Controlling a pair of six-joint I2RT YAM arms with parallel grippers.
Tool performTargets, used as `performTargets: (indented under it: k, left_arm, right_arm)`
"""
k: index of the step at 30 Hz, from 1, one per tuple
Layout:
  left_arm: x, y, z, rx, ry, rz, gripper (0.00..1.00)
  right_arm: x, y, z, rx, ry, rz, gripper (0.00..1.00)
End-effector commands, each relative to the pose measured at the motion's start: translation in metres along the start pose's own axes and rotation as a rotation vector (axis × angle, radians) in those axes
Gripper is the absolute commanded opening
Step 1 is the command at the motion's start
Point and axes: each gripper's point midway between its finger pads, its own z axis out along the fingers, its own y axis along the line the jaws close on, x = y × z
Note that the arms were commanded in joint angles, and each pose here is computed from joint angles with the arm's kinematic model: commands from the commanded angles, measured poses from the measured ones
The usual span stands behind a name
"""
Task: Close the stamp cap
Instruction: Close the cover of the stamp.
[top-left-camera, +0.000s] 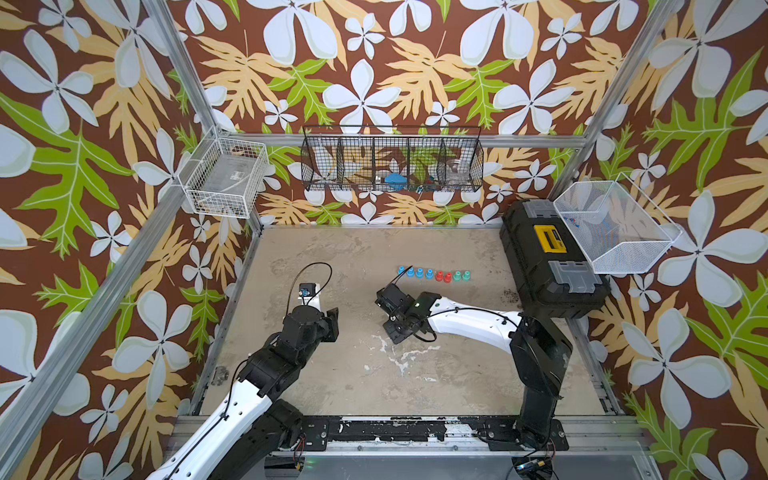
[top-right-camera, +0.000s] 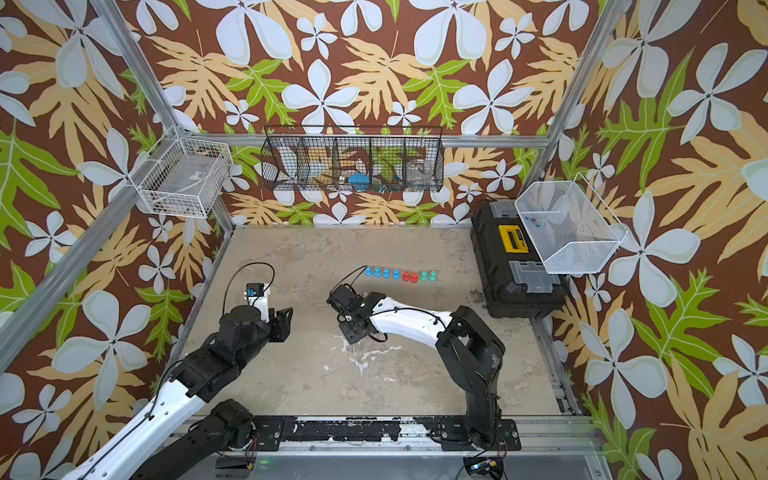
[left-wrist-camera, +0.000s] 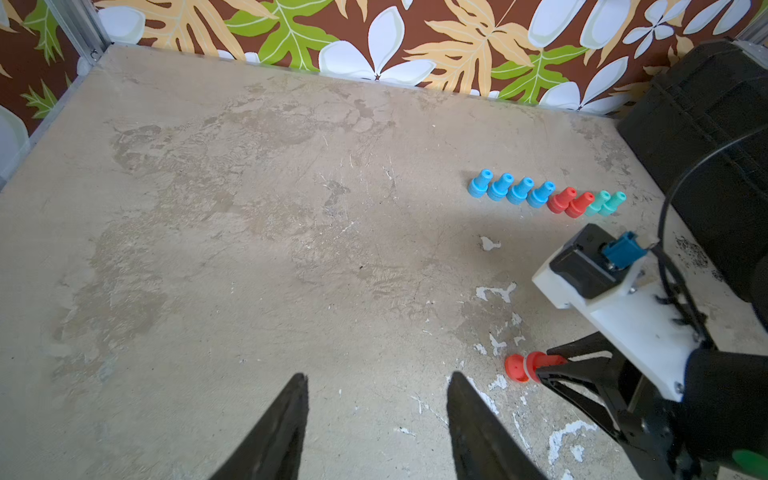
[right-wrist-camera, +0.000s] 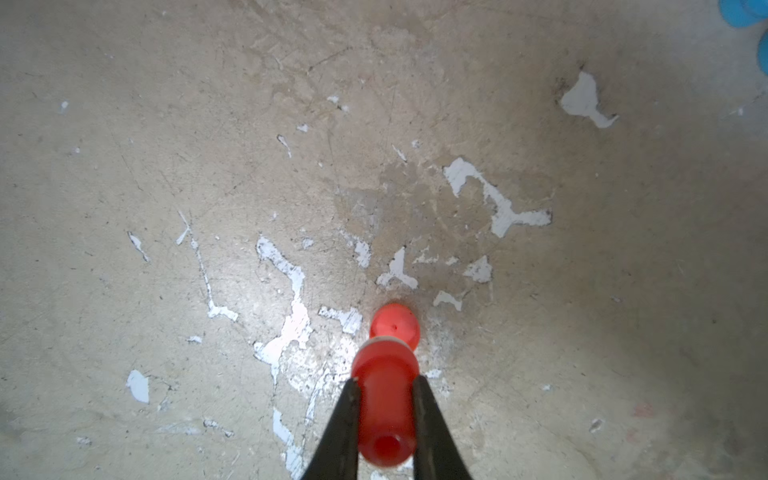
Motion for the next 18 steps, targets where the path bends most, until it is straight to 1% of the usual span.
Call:
performTargets:
  k: [1, 18]
  left_arm:
    - [-0.002, 0.000, 0.000, 0.000, -0.008, 0.001, 0.56]
    - [-0.002, 0.000, 0.000, 0.000, -0.008, 0.001, 0.56]
  right_arm:
    - [0.002, 0.000, 0.002, 0.009, 0.009, -0.005, 0.18]
    - [0.010, 0.000, 0.013, 0.006, 0.022, -0.003, 0.18]
